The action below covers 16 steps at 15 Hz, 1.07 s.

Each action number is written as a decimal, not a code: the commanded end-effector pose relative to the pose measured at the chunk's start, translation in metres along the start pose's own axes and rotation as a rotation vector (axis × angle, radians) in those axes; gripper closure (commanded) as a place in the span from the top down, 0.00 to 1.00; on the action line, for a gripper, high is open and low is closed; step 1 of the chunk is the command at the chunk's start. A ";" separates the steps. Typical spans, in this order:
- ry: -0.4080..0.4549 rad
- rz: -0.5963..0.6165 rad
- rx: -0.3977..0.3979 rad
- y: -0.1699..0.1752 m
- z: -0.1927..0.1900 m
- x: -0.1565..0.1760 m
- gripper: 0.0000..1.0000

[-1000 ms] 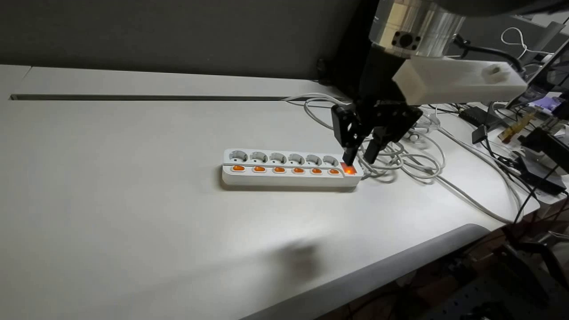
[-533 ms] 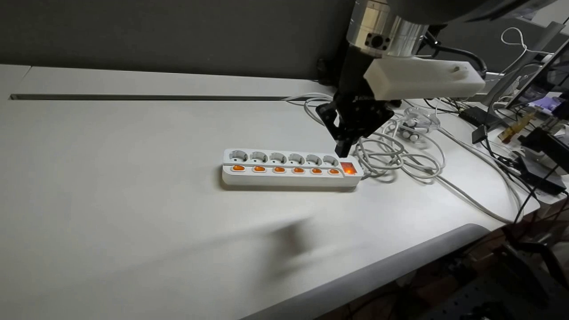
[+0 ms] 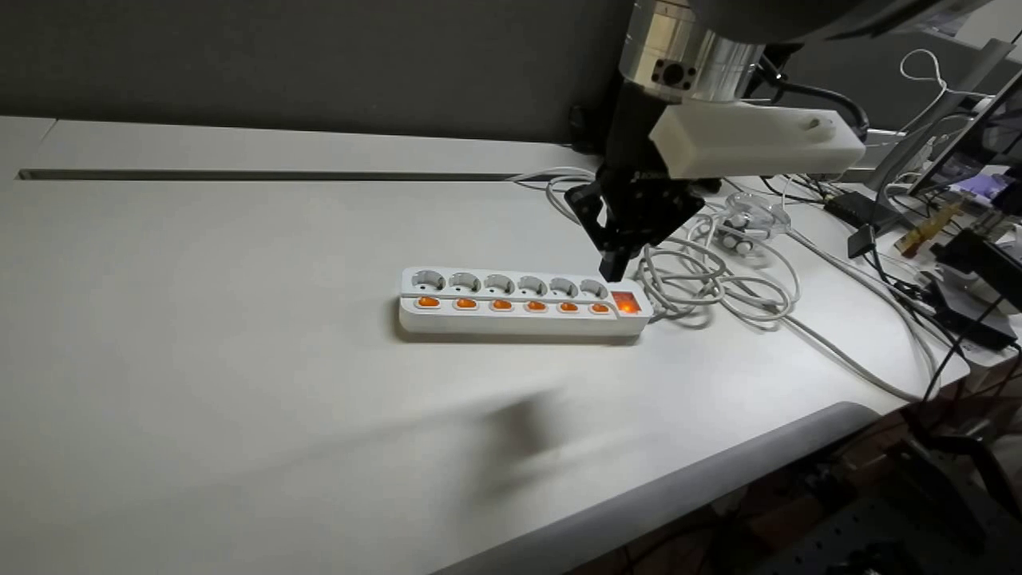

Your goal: Press the third switch from the right on the extension cable

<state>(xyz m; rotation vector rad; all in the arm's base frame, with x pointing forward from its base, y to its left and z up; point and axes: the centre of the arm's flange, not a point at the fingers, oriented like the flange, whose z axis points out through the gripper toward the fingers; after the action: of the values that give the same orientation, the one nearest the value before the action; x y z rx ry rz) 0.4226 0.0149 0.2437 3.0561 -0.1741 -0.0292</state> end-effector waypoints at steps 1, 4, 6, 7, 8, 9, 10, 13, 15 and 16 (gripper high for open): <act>0.027 0.026 0.022 -0.003 0.009 0.005 0.00; 0.059 0.036 0.033 -0.009 0.022 0.011 0.00; 0.066 0.034 0.036 -0.012 0.032 0.013 0.00; 0.067 0.032 0.040 -0.013 0.037 0.013 0.00; 0.070 0.030 0.040 -0.014 0.042 0.013 0.00; 0.077 0.028 0.043 -0.016 0.047 0.014 0.00; 0.084 0.026 0.044 -0.017 0.050 0.015 0.00; 0.105 0.025 0.052 -0.020 0.057 0.021 0.00; 0.116 0.026 0.055 -0.023 0.059 0.026 0.00; 0.118 0.028 0.053 -0.024 0.060 0.029 0.00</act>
<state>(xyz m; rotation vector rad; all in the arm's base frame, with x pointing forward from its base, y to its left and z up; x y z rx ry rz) 0.4385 0.0251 0.1867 3.1056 -0.1647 0.1296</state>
